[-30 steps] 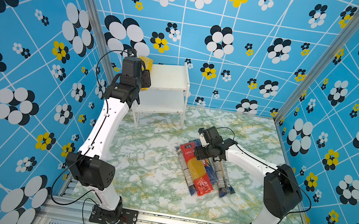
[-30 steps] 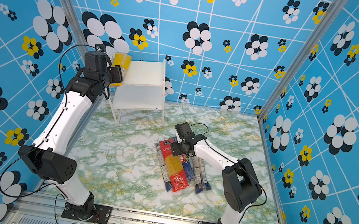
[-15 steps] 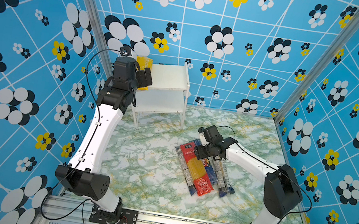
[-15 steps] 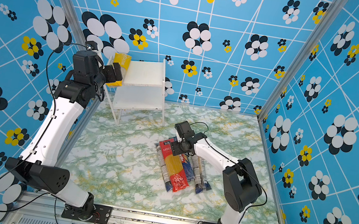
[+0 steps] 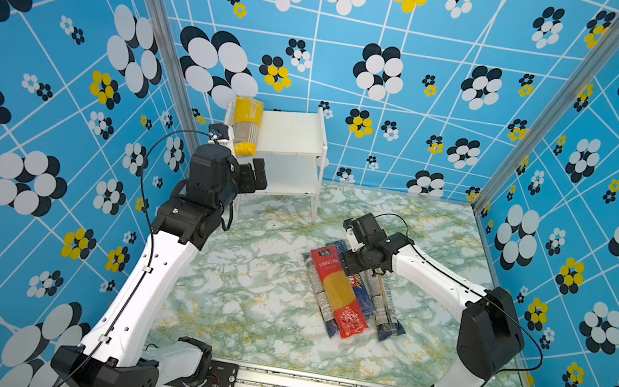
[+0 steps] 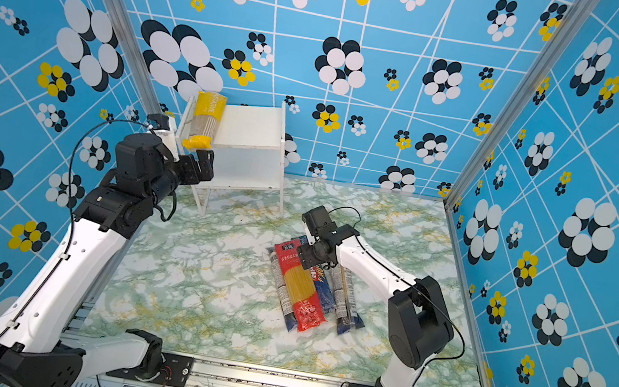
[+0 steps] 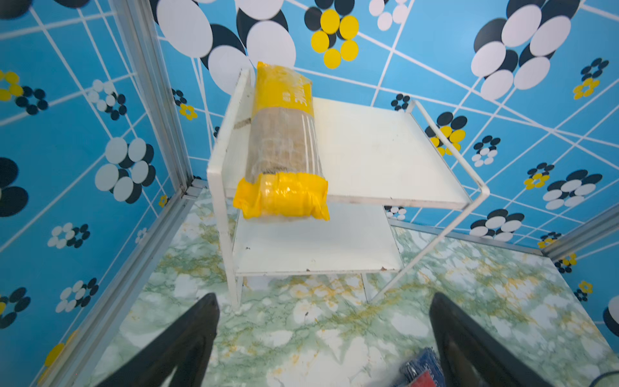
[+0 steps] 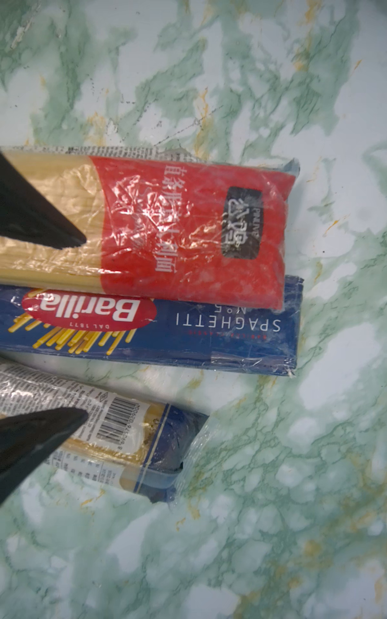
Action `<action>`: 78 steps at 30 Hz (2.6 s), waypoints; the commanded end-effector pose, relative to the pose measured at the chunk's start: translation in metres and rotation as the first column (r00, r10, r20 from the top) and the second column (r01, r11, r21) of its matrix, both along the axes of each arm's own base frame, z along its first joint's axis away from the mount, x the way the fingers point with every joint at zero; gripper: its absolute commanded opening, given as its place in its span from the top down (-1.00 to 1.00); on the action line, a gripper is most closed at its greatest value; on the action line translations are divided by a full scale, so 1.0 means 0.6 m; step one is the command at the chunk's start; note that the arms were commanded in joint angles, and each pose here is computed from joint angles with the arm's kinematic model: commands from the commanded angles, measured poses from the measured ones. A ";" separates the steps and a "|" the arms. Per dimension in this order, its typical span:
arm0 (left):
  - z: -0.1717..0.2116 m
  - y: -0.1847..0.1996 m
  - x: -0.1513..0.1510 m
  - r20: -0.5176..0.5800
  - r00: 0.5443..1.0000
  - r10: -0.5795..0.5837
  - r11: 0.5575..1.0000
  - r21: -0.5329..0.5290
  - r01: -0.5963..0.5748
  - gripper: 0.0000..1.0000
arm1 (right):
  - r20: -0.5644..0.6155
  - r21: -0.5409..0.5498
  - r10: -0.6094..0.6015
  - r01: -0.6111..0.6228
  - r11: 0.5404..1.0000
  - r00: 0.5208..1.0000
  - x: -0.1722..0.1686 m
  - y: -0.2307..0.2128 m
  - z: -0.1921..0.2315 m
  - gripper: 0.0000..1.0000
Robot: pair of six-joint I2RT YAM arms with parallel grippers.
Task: Place and organize the pasta boxes and bags onto the shelf
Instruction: 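Withdraw the left gripper from the shelf back toward the pasta pile, then drag the red spaghetti bag with the right gripper toward the left gripper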
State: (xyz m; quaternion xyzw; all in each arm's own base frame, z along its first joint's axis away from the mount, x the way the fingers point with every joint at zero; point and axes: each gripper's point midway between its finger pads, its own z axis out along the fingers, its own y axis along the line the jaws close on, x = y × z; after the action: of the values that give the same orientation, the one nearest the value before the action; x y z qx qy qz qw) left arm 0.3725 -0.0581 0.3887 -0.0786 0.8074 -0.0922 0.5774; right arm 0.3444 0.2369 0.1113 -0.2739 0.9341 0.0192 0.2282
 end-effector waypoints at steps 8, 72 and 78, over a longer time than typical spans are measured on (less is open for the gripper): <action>-0.184 -0.040 -0.056 -0.196 0.978 -0.073 0.989 -0.141 0.045 -0.99 | -0.028 -0.200 -0.138 0.129 0.971 0.990 -0.052 -0.079 -0.028 -0.56; -0.435 -0.042 -0.165 -0.511 0.857 -0.066 0.975 -0.214 -0.052 -0.98 | -0.402 0.274 0.280 -0.177 0.945 0.872 -0.174 0.284 -0.136 -0.59; -0.434 -0.040 -0.167 -0.513 0.856 -0.065 0.975 -0.216 -0.056 -0.98 | -0.374 0.179 0.215 -0.157 0.971 0.902 -0.139 0.289 -0.157 -0.49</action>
State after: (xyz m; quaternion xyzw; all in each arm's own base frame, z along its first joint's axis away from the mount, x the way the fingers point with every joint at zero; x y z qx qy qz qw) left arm 0.2764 -0.0850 0.1312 -0.1544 0.9171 -0.1578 0.3319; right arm 0.2546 0.4149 0.0375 -0.3391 0.9152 0.2104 0.0556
